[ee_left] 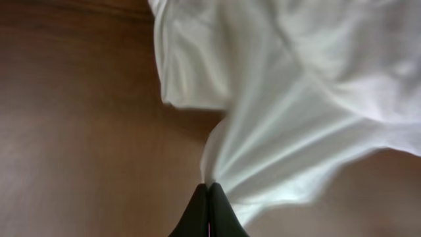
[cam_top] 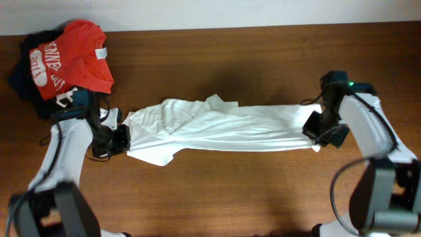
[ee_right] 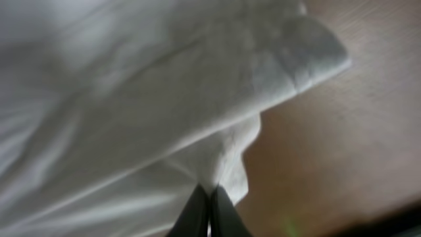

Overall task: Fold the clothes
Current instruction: 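Grasp the shirt's left end with the left gripper, right holding the other end, then lift the shirt with both grippers and shake it out in the air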

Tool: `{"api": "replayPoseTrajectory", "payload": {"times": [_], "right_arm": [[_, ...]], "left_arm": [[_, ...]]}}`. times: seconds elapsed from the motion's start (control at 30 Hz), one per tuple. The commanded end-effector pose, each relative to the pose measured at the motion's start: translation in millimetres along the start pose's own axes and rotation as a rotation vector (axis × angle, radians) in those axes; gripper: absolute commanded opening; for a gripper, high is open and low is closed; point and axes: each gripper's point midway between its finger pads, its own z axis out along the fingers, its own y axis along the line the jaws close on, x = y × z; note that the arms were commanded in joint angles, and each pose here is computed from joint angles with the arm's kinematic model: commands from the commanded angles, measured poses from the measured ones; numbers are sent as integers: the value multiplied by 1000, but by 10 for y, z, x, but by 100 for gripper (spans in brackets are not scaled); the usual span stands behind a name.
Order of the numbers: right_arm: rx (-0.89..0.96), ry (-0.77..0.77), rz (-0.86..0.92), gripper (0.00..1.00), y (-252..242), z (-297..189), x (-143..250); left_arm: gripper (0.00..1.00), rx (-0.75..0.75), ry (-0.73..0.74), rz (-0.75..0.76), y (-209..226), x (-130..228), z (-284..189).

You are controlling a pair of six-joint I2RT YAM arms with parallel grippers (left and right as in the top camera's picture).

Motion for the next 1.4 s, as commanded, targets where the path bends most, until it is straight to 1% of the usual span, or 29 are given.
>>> {"api": "replayPoseTrajectory", "payload": {"times": [0.0, 0.03, 0.07, 0.1, 0.13, 0.17, 0.23, 0.3, 0.4, 0.47, 0.5, 0.53, 0.6, 0.67, 0.73, 0.77, 0.83, 0.87, 0.93, 0.97, 1.0, 1.07, 1.1, 1.13, 1.2, 1.23, 1.27, 1.3, 1.37], "right_arm": [[-85, -166, -24, 4, -15, -840, -49], [-106, -204, -28, 4, -49, -1116, -2], [-125, -230, -41, 4, -63, -1305, 32], [-156, -265, -49, 4, -79, -1553, 83], [-188, -319, -55, 4, -129, -1897, 162], [-217, -357, -84, 4, -151, -2134, 230], [-275, -426, -133, 4, -159, -2505, 331], [-393, -513, -210, 4, -76, -2866, 460], [-444, -601, -216, 6, -150, -3121, 599], [-443, -614, -222, 4, -172, -3142, 622], [-444, -616, -222, 4, -167, -3145, 611], [-450, -625, -223, 4, -138, -3160, 570], [-456, -641, -224, 4, -90, -3183, 491], [-443, -628, -240, 4, -91, -3146, 494], [-426, -615, -266, 4, -140, -3128, 574], [-430, -637, -280, 4, -164, -3175, 610], [-448, -677, -280, 4, -206, -3279, 679], [-455, -692, -280, 4, -217, -3324, 695], [-481, -733, -262, 4, -157, -3431, 591], [-490, -744, -256, 4, -102, -3453, 504], [-500, -766, -257, 4, 25, -3482, 300], [-516, -790, -260, 4, 293, -3468, -117], [-550, -779, -279, 4, 551, -3393, -403], [-580, -777, -293, 4, 697, -3362, -541], [-635, -790, -318, 4, 863, -3408, -666], [-669, -861, -324, 4, 869, -3648, -693], [-689, -922, -319, 4, 808, -3863, -678], [-710, -996, -312, 4, 701, -4130, -625], [-747, -1187, -277, 4, 313, -4770, -385]], "left_arm": [[0, 24, -241, 46, -263, -117, -971], [1, 26, -326, 66, -356, -74, -1371], [0, 27, -366, 75, -399, -46, -1558], [1, 30, -439, 90, -477, 15, -1898], [0, 32, -536, 114, -579, 116, -2339], [1, 34, -614, 132, -656, 218, -2680], [1, 37, -717, 155, -760, 378, -3135], [1, 39, -827, 182, -866, 572, -3606], [1, 38, -961, 212, -961, 797, -4070], [0, 13, -1011, 208, -942, 840, -4210], [1, -11, -1031, 171, -884, 806, -4251], [0, -47, -1050, 111, -789, 728, -4290], [0, -39, -1038, 92, -786, 561, -4267], [0, -5, -909, 93, -811, 390, -3991], [0, -1, -793, 77, -781, 396, -3760], [1, -3, -773, 72, -772, 438, -3725], [1, 1, -822, 83, -800, 532, -3852], [0, -7, -862, 114, -823, 579, -3953], [0, -10, -968, 156, -881, 511, -4191], [1, -2, -991, 164, -904, 393, -4231], [1, 18, -982, 175, -938, 168, -4189], [0, 81, -927, 198, -1018, -431, -3966], [0, 160, -910, 238, -1137, -882, -3803], [1, 223, -911, 271, -1238, -1144, -3721], [0, 278, -947, 255, -1327, -1428, -3722], [0, 292, -1039, 296, -1450, -1530, -3959], [1, 287, -1111, 317, -1496, -1516, -4184], [1, 278, -1199, 338, -1537, -1456, -4479], [0, 257, -1384, 358, -1600, -1157, -5140]]}}
